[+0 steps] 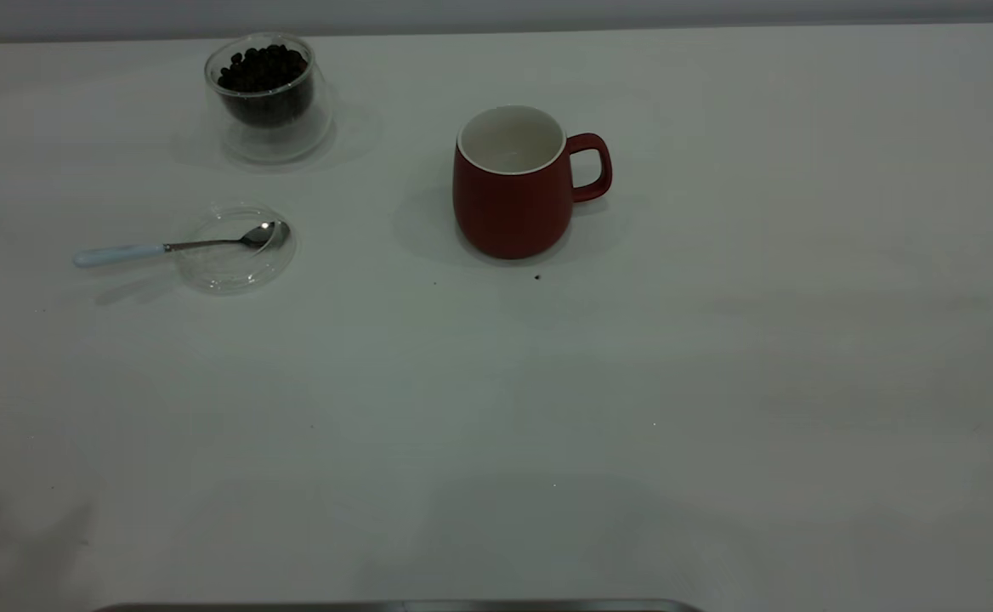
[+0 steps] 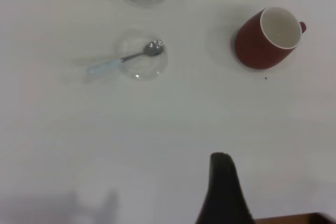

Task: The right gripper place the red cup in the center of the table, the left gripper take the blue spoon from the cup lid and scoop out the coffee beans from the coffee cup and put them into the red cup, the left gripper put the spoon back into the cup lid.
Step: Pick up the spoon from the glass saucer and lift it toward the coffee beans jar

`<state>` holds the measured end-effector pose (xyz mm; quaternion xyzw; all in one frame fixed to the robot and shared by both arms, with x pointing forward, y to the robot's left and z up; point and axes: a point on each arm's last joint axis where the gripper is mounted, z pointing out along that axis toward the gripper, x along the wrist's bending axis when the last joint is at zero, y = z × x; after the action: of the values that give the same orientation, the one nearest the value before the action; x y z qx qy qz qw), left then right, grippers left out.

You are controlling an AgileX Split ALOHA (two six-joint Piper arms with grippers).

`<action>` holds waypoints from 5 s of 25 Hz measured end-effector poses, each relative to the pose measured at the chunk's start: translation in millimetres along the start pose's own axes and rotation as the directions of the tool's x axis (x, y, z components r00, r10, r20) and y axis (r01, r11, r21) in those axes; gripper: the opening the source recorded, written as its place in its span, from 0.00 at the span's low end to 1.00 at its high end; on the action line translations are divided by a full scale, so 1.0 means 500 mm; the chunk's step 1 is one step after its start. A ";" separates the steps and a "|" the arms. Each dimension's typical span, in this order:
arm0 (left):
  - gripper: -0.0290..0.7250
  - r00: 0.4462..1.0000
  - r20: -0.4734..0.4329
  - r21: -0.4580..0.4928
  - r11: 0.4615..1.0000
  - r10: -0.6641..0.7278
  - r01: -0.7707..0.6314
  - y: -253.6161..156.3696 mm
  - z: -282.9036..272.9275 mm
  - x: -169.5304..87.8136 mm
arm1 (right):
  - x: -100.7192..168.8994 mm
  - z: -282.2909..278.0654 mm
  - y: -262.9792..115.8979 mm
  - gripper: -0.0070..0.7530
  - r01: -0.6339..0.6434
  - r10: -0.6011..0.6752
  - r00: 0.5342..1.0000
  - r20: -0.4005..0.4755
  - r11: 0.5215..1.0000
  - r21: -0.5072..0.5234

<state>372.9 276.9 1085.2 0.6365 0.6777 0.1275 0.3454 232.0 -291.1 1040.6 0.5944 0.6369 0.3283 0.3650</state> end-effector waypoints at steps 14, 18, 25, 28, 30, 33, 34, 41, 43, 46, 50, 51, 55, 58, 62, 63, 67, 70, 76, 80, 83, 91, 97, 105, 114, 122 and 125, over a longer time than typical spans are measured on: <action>0.82 0.969 0.053 0.236 0.946 -0.240 0.221 0.209 0.220 0.093 | 0.000 0.000 0.000 0.79 0.000 0.000 1.000 0.000 1.000 0.000; 0.82 0.942 0.087 0.264 0.920 -0.323 0.291 0.219 0.263 0.163 | 0.000 0.000 0.000 0.79 0.000 0.000 1.000 0.000 1.000 0.000; 0.82 0.922 0.110 0.373 0.875 -0.371 0.308 0.177 0.310 0.291 | 0.000 0.000 0.000 0.79 0.000 0.000 1.000 0.000 1.000 0.000; 0.82 0.916 0.105 0.395 0.862 -0.387 0.319 0.159 0.332 0.334 | 0.000 0.000 0.000 0.79 0.000 0.000 1.000 0.000 1.000 0.000; 0.82 0.911 0.107 0.420 0.848 -0.399 0.322 0.145 0.353 0.354 | 0.000 0.000 0.000 0.79 0.000 0.000 1.000 0.000 1.000 0.000; 0.82 0.908 0.123 0.467 0.831 -0.401 0.304 0.119 0.389 0.375 | 0.000 0.000 0.000 0.79 0.000 0.000 1.000 0.000 1.000 0.000; 0.82 0.904 0.125 0.487 0.819 -0.408 0.303 0.108 0.404 0.382 | 0.000 0.000 0.000 0.79 0.000 0.000 1.000 0.000 1.000 0.000; 0.82 0.890 0.133 0.547 0.781 -0.437 0.302 0.038 0.498 0.424 | 0.000 0.000 0.000 0.79 0.000 0.000 1.000 0.000 1.000 0.000; 0.82 0.879 0.166 0.548 0.783 -0.448 0.295 0.023 0.521 0.429 | 0.000 0.000 0.000 0.79 0.000 0.000 1.000 0.000 1.000 0.000; 0.82 0.861 0.213 0.535 0.792 -0.462 0.293 0.000 0.555 0.436 | 0.000 0.000 0.000 0.79 0.000 0.000 1.000 0.000 1.000 0.000; 0.82 0.835 0.280 0.476 0.824 -0.473 0.307 -0.018 0.593 0.441 | 0.000 0.000 0.000 0.79 0.000 0.000 1.000 0.000 1.000 0.000; 0.82 0.830 0.293 0.462 0.830 -0.474 0.311 -0.020 0.600 0.443 | 0.000 0.000 0.000 0.79 0.000 0.000 1.000 0.000 1.000 0.000; 0.82 0.797 0.320 0.431 0.828 -0.513 0.360 -0.038 0.628 0.447 | 0.000 0.000 0.000 0.79 0.000 0.000 1.000 0.000 1.000 0.000; 0.82 0.771 0.343 0.433 0.818 -0.537 0.378 -0.055 0.644 0.447 | 0.000 0.000 0.000 0.79 0.000 0.000 1.000 0.000 1.000 0.000; 0.82 0.734 0.384 0.417 0.814 -0.560 0.404 -0.065 0.658 0.446 | 0.000 0.000 0.000 0.79 0.000 0.000 1.000 0.000 1.000 0.000; 0.82 0.726 0.398 0.407 0.817 -0.562 0.409 -0.064 0.659 0.445 | 0.000 0.000 0.000 0.79 0.000 0.000 1.000 0.000 1.000 0.000; 0.82 0.714 0.420 0.384 0.823 -0.560 0.419 -0.062 0.662 0.444 | 0.000 0.000 0.000 0.79 0.000 0.000 1.000 -0.001 1.000 0.000; 0.82 0.710 0.424 0.377 0.823 -0.562 0.426 -0.060 0.662 0.444 | 0.000 0.000 0.000 0.79 0.000 0.000 1.000 -0.001 1.000 0.000; 0.82 0.716 0.430 0.386 0.829 -0.550 0.405 -0.059 0.671 0.428 | 0.000 0.000 0.000 0.79 0.000 0.000 1.000 -0.001 1.000 0.000; 0.82 0.727 0.419 0.406 0.828 -0.544 0.386 -0.067 0.687 0.411 | 0.000 0.000 0.000 0.79 0.001 -0.001 1.000 -0.001 1.000 0.000; 0.82 0.723 0.412 0.406 0.822 -0.555 0.399 -0.074 0.696 0.410 | 0.000 0.000 0.000 0.79 0.001 -0.001 1.000 -0.001 1.000 0.000; 0.79 0.660 0.452 0.399 0.797 -0.601 0.453 -0.087 0.711 0.408 | 0.000 0.000 0.000 0.79 0.001 -0.001 1.000 -0.001 1.000 0.000; 0.64 0.645 0.466 0.404 0.794 -0.606 0.454 -0.090 0.713 0.407 | 0.000 0.000 0.000 0.79 0.001 -0.001 1.000 -0.001 1.000 0.000; 0.34 0.645 0.468 0.404 0.795 -0.604 0.452 -0.092 0.715 0.407 | 0.000 0.000 0.000 0.79 0.001 -0.001 1.000 -0.001 1.000 0.000; 0.20 0.648 0.470 0.401 0.799 -0.599 0.448 -0.092 0.715 0.407 | 0.000 0.000 0.000 0.79 0.001 -0.001 1.000 -0.001 1.000 0.000; 0.20 0.621 0.490 0.411 0.790 -0.612 0.455 -0.089 0.712 0.403 | 0.000 0.000 0.000 0.79 0.001 -0.001 1.000 -0.001 1.000 0.000; 0.20 0.614 0.484 0.419 0.781 -0.624 0.464 -0.089 0.712 0.403 | 0.000 0.000 0.000 0.79 0.001 -0.001 1.000 -0.001 1.000 0.000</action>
<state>572.6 366.6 736.9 0.4429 0.7045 -0.2790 0.4792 232.0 -291.0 1040.6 0.5941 0.6372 0.3284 0.3649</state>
